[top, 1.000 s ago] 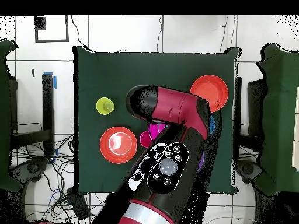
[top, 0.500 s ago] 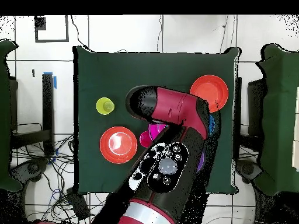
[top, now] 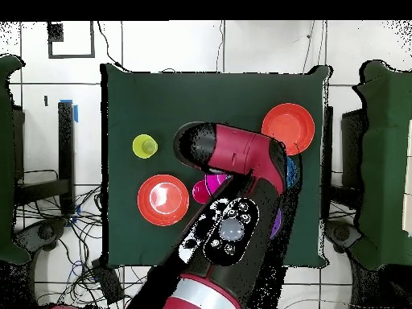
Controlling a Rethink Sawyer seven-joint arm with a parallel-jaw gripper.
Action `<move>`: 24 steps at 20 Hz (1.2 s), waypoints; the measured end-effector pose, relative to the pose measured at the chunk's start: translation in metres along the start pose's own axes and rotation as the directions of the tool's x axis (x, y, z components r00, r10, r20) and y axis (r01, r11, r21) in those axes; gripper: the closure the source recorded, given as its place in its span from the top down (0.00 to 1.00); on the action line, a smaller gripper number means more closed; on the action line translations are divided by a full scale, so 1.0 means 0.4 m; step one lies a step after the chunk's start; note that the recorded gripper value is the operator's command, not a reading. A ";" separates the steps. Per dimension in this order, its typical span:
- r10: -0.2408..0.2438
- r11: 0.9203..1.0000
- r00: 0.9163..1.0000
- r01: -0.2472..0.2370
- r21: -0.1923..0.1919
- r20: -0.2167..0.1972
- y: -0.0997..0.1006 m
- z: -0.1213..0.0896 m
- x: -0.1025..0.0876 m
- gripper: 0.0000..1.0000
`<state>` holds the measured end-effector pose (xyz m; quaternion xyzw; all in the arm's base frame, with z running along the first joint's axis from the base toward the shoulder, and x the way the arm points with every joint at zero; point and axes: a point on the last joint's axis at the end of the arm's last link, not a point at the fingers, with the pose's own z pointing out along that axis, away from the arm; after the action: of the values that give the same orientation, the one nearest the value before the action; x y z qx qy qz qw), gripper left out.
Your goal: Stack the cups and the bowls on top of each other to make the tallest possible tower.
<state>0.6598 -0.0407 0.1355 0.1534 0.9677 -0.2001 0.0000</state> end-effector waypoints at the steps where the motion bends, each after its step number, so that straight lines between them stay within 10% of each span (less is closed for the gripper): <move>1: -0.001 1.000 1.000 0.001 -0.001 -0.004 0.002 0.003 0.005 0.00; 24: -0.011 1.000 1.000 0.011 -0.018 0.007 0.026 0.044 0.046 0.00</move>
<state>0.6444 -0.0329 0.1140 0.1475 0.9703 -0.1917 0.0035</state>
